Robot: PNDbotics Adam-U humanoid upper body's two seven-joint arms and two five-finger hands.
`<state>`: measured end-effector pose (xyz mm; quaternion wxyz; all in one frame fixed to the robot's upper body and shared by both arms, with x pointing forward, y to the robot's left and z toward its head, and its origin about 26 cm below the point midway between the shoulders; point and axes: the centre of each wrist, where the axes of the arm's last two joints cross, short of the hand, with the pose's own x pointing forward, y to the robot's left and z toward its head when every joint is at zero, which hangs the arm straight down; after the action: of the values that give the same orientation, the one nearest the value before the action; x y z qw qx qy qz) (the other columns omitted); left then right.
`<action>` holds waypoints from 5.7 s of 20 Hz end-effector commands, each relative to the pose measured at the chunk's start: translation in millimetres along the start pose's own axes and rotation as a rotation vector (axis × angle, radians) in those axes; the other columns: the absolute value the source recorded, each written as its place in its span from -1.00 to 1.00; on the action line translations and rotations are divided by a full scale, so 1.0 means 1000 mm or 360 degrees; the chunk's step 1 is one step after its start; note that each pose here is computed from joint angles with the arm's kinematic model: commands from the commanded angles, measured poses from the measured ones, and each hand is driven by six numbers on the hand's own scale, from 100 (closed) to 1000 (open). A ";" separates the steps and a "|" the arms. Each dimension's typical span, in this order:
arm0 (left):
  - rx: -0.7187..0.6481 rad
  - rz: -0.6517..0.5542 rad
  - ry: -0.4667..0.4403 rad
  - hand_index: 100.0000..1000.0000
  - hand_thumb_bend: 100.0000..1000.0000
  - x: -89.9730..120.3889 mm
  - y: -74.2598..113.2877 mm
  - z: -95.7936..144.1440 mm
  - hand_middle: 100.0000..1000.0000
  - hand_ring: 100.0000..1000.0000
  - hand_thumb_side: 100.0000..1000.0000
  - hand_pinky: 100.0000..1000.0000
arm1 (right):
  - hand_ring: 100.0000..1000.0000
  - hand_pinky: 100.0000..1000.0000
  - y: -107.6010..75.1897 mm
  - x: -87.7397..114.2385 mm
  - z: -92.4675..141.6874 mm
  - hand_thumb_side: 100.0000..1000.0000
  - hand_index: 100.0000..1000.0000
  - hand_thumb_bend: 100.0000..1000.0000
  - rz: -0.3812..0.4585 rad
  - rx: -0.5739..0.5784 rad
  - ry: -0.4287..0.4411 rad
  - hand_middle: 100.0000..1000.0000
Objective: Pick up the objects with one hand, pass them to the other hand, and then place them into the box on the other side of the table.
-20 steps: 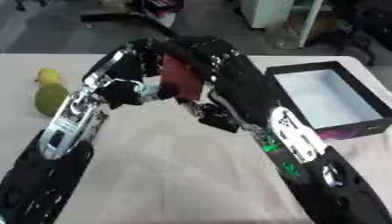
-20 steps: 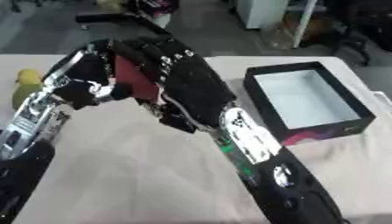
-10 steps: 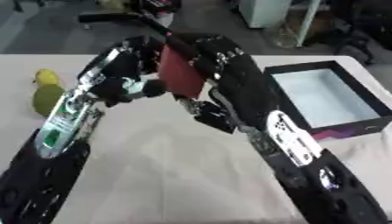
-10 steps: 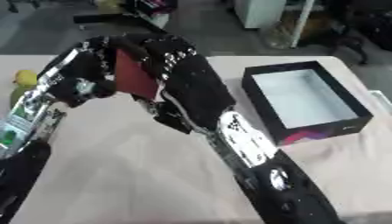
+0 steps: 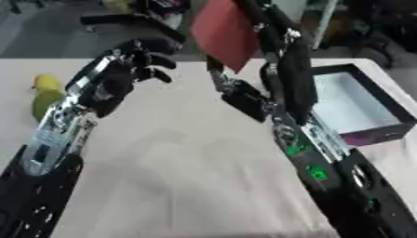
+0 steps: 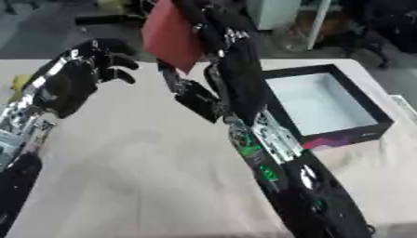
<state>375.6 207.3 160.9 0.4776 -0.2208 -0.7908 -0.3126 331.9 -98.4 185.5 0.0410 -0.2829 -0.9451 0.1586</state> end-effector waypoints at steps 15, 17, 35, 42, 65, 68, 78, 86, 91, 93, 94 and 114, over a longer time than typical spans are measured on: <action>0.1240 -0.0538 0.0252 0.65 1.00 0.009 0.060 0.136 0.42 0.41 -0.02 0.20 | -0.56 -0.94 -0.113 -0.217 0.125 -1.00 -0.11 -1.00 0.0845 0.0242 0.1717 -0.57; 0.1317 -0.0577 0.0262 0.64 1.00 0.011 0.058 0.144 0.42 0.40 0.07 0.19 | -0.02 -0.31 -0.121 -0.229 0.150 -1.00 0.53 -1.00 0.0727 0.0487 0.1992 -0.04; 0.1192 -0.1165 0.0756 0.70 1.00 0.025 0.095 0.163 0.50 0.47 -0.26 0.31 | 0.88 0.82 -0.151 -0.238 0.119 -0.21 1.00 0.04 0.0962 0.1365 0.1632 0.94; 0.0818 -0.1669 0.1344 0.80 1.00 0.032 0.148 0.175 0.56 0.55 -0.45 0.56 | 0.73 0.64 -0.156 -0.218 0.086 -0.22 1.00 -0.10 0.0959 0.1193 0.1371 0.80; 0.0597 -0.1992 0.1739 0.50 0.75 -0.061 0.180 0.144 0.24 0.21 -0.60 0.40 | 0.60 0.52 -0.116 -0.123 0.039 -0.20 0.99 -0.32 0.0431 0.0899 0.0863 0.63; 0.0663 -0.2064 0.1794 0.26 0.11 -0.072 0.174 0.143 -0.01 -0.02 -0.72 0.18 | 0.60 0.51 -0.114 -0.123 0.040 -0.19 0.99 -0.33 0.0410 0.0903 0.0868 0.63; 0.1069 -0.2022 0.1578 -0.48 -0.56 -0.053 0.172 0.132 -0.74 -0.66 -1.00 -0.71 | 0.58 0.50 -0.108 -0.118 0.041 -0.18 0.98 -0.41 0.0356 0.0912 0.0854 0.61; 0.1028 -0.1240 0.0822 -0.37 -0.20 -0.008 0.125 0.075 -0.60 -0.51 -1.00 -0.59 | 0.62 0.61 -0.077 -0.068 0.002 -0.35 1.00 -0.38 0.0228 0.0822 0.0330 0.65; 0.0713 -0.0721 0.0531 -0.33 -0.12 -0.002 0.077 0.035 -0.55 -0.45 -1.00 -0.52 | 0.72 0.72 -0.047 -0.032 -0.016 -0.34 1.00 -0.24 0.0102 0.0745 0.0018 0.76; 0.0576 -0.0575 0.0447 -0.31 -0.10 0.000 0.059 0.020 -0.53 -0.43 -1.00 -0.49 | 0.76 0.75 -0.035 -0.023 -0.020 -0.39 1.00 -0.35 0.0048 0.0767 -0.0071 0.80; 0.0510 -0.0519 0.0419 -0.30 -0.09 0.001 0.050 0.013 -0.52 -0.42 -1.00 -0.48 | 0.76 0.76 -0.030 -0.019 -0.022 -0.40 1.00 -0.35 0.0021 0.0777 -0.0112 0.80; -0.0008 -0.0213 0.0129 -0.22 -0.02 0.034 -0.002 -0.035 -0.44 -0.33 -1.00 -0.38 | 0.70 0.72 0.000 0.007 -0.022 -0.50 1.00 -0.45 -0.0239 0.0870 -0.0300 0.73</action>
<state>382.8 185.3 187.4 0.5092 -0.1507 -0.7733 -0.3464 329.5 -89.1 199.4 0.0490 -0.1775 -0.8834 0.4310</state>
